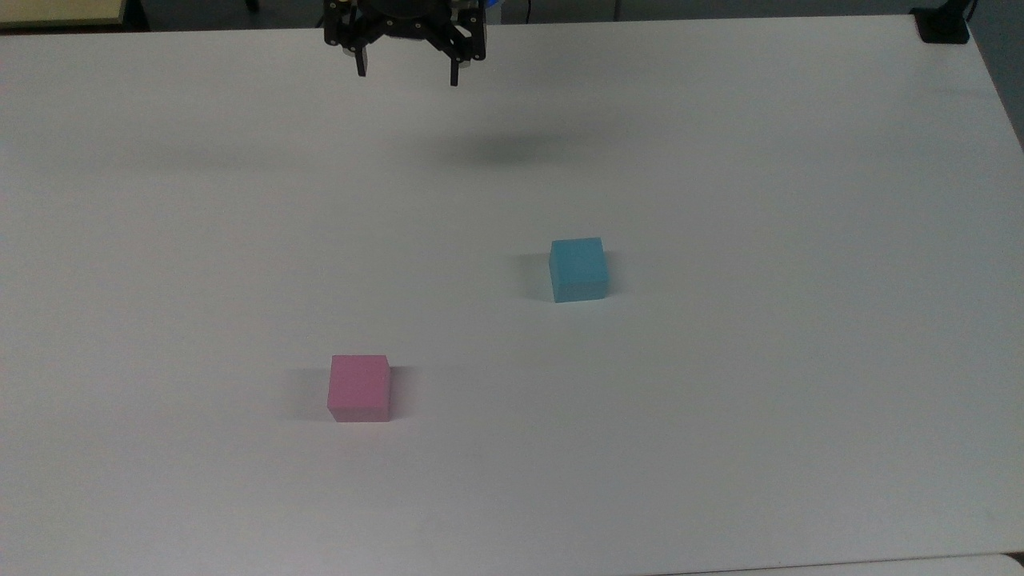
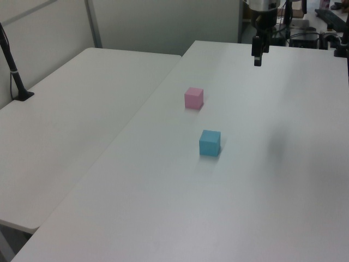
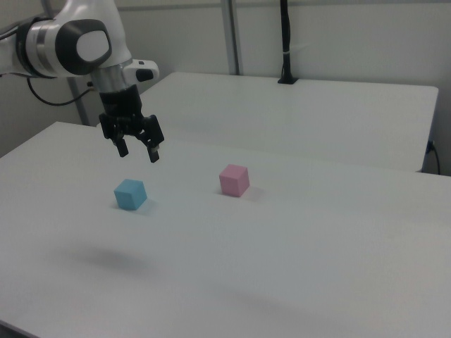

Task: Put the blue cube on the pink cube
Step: 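Move the gripper over the light-blue cube and lower it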

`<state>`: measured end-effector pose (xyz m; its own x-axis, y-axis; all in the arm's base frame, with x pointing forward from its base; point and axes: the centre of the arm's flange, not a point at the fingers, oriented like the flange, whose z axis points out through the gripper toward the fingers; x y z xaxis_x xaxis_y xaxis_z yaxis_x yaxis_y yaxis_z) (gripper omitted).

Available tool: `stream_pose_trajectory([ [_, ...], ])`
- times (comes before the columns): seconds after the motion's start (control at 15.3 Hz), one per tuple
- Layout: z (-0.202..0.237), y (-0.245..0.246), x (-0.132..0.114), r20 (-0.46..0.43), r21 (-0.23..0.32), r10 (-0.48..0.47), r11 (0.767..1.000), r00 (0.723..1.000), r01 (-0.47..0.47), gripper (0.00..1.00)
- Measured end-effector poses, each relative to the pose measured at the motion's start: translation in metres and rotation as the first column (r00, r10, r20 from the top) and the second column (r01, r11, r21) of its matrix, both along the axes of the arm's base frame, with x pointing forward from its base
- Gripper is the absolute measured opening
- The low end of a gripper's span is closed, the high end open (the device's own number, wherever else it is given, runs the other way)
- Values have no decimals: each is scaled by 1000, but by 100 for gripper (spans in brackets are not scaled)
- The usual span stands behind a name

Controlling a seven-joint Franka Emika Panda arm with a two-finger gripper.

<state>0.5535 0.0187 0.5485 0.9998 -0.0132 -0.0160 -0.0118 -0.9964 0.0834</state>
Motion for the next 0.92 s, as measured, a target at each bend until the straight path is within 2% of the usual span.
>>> stream_pose_trajectory([
  [0.07,0,-7,1,-8,36,9,999,1000,-8,100],
  [0.33,-17,0,21,-31,78,1,997,1000,1,100],
  [0.59,-31,12,38,-46,79,16,997,999,-12,100],
  [0.92,-65,74,61,-30,74,112,991,993,-110,100],
])
